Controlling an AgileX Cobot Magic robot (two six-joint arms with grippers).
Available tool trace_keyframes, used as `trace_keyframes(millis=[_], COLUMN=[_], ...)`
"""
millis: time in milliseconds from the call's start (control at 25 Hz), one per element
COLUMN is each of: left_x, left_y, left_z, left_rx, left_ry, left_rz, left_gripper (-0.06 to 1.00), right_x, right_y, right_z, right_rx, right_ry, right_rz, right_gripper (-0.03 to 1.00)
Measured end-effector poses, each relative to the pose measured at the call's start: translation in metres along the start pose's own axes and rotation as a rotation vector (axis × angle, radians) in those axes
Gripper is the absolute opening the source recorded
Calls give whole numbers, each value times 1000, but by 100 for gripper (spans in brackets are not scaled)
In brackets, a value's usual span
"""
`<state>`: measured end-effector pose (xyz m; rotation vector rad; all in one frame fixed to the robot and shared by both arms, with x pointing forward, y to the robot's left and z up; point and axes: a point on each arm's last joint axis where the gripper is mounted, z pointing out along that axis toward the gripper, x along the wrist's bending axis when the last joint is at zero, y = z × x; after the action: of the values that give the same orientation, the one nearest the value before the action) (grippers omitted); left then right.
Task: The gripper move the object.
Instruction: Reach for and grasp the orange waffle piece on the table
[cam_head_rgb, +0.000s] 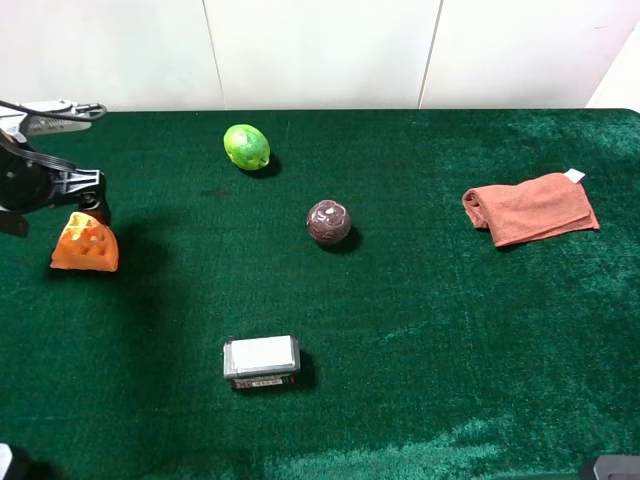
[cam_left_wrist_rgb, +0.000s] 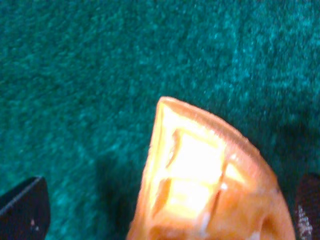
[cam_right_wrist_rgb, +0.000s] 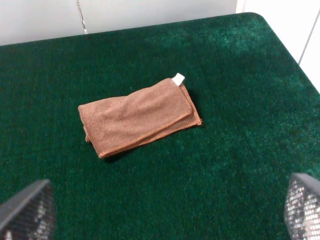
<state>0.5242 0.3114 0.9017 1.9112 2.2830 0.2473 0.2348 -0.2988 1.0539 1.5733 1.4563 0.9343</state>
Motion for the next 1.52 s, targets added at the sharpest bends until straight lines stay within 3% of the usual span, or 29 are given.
trace_keyframes(millis=[400,1000,1120,1320,1520], left_x=[-4,-11,-10,-10,-10], left_y=[-1,-4,-6,-6,-6], left_z=[23,25,24,24,24], left_rx=[29,57,76,78,79], left_ry=[-22,-44,-41,-41,-41], left_rz=[-44,-84,-83,-84,-85], left_gripper=[99,99,93,68,67], right_x=[0,0,0,0,0], right_y=[0,0,0,0,0], right_z=[0,0,0,0,0], right_rx=[0,0,0,0,0], right_ry=[0,0,0,0,0], right_rz=[0,0,0,0,0], right_gripper=[70,70,70,70,70])
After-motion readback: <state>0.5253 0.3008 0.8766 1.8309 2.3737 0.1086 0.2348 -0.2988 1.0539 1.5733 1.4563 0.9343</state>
